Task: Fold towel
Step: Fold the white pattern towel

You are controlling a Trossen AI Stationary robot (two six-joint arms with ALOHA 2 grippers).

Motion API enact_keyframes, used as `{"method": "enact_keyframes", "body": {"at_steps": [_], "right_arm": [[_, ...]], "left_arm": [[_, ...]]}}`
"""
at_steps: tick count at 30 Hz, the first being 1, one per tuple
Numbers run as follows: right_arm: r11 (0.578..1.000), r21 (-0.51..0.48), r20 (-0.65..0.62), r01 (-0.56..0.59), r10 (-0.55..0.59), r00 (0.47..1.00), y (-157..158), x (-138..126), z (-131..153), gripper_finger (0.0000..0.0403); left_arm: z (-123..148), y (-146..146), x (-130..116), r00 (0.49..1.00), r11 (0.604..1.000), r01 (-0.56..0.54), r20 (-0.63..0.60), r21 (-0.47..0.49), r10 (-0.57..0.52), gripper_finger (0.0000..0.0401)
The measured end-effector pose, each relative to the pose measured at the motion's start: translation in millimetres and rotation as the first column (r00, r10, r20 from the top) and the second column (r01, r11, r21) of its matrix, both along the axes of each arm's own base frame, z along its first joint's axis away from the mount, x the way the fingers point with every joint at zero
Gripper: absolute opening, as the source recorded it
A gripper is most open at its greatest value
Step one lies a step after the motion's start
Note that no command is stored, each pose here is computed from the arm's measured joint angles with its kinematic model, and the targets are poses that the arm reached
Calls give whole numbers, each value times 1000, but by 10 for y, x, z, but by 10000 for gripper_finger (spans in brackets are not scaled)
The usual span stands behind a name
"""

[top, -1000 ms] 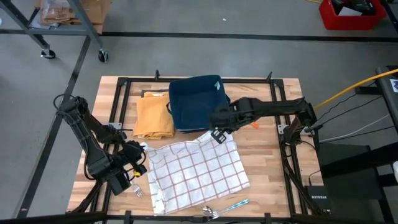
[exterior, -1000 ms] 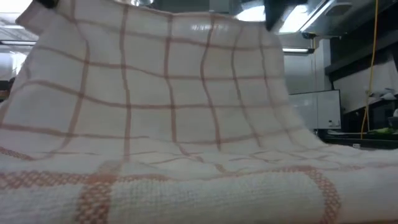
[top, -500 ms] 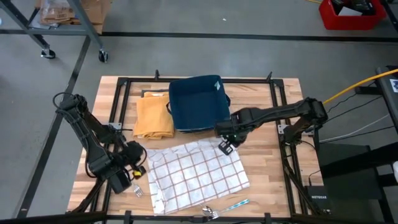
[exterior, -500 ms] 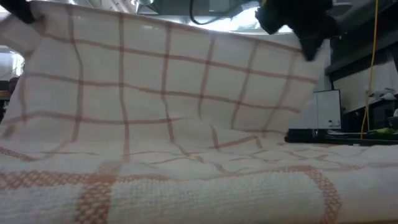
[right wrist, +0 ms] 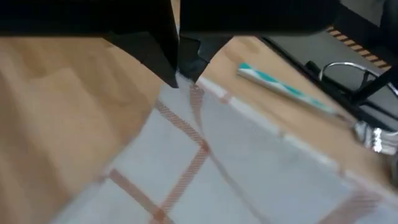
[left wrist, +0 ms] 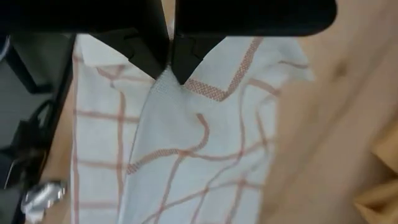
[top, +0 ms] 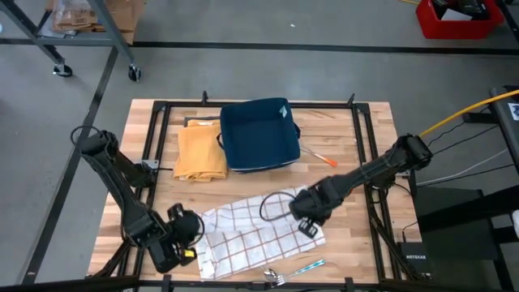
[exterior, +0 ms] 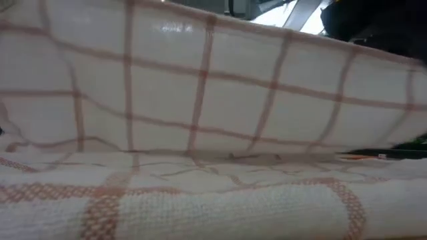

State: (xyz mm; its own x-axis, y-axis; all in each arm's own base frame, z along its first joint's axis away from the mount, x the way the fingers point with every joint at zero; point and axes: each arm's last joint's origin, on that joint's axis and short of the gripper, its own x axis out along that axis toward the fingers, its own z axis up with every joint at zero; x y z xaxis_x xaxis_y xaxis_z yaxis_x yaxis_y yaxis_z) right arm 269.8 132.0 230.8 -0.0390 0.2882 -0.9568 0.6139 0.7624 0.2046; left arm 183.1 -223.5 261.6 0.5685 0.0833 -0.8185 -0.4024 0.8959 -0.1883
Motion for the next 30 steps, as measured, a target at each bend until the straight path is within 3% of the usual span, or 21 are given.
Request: {"method": "enact_keyframes", "body": {"at_steps": [12, 21, 30], "right_arm": [[998, 35, 73, -51, 48, 996, 509, -201, -87, 1], [995, -63, 220, -77, 89, 971, 684, -250, -78, 13], [995, -73, 224, -66, 81, 971, 671, -241, -79, 60]], "left_arm": [[-444, -544, 185, 994, 972, 98, -34, -216, -108, 0], [-565, -646, 151, 990, 970, 119, -55, -214, -133, 6], [-651, -711, 192, 989, 965, 123, -45, -232, -137, 56]]}}
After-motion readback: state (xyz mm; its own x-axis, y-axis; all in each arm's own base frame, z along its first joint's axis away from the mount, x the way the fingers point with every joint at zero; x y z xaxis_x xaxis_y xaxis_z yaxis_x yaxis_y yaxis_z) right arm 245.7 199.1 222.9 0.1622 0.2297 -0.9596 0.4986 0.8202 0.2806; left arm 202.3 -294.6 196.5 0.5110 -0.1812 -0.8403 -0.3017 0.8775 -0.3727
